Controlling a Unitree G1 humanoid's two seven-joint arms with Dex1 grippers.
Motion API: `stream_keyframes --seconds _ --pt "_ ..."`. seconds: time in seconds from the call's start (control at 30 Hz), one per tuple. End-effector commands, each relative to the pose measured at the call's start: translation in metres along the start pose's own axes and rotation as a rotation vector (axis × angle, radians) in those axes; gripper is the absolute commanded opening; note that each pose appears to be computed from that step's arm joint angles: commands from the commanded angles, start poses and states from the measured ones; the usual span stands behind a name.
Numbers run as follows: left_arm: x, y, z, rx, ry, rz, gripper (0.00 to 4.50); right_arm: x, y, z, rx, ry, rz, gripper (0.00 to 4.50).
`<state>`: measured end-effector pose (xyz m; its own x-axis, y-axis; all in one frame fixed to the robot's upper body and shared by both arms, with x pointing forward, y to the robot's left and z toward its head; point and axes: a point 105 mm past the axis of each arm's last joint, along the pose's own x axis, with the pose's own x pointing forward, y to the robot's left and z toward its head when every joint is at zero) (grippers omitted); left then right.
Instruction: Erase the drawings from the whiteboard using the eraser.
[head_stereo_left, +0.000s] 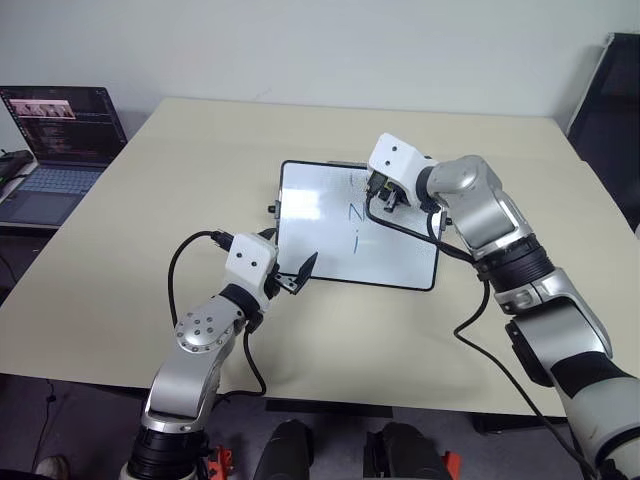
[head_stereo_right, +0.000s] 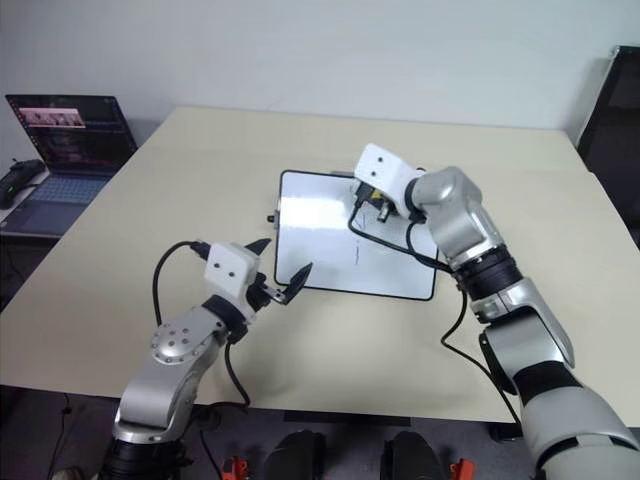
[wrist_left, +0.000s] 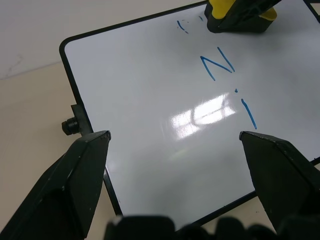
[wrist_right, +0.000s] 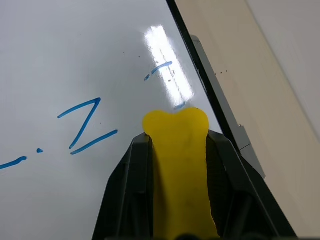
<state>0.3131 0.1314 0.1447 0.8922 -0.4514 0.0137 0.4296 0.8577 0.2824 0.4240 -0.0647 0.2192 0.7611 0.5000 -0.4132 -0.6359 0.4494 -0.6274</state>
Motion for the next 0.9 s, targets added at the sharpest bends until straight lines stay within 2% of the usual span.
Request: stream_keyframes --seconds 0.03,0.23,0.57,0.7,0.9 --pt "0.001 0.002 0.010 0.028 -0.039 0.001 4.50 -0.009 -0.003 0.031 0.019 -0.073 0.006 1.08" --pt "0.002 0.002 0.011 0.027 -0.042 0.003 4.50 -0.006 0.001 0.061 -0.001 -0.137 0.034 1.08" --pt "0.001 0.002 0.010 0.025 -0.040 0.010 4.50 0.008 0.007 0.083 -0.041 -0.185 0.052 1.08" --pt "0.001 0.003 0.010 0.025 -0.040 0.016 4.50 0.017 0.009 0.079 -0.053 -0.175 0.055 1.08" --pt "0.000 0.001 0.009 0.022 -0.040 0.018 4.50 0.029 0.006 0.055 -0.100 -0.107 0.040 1.08"
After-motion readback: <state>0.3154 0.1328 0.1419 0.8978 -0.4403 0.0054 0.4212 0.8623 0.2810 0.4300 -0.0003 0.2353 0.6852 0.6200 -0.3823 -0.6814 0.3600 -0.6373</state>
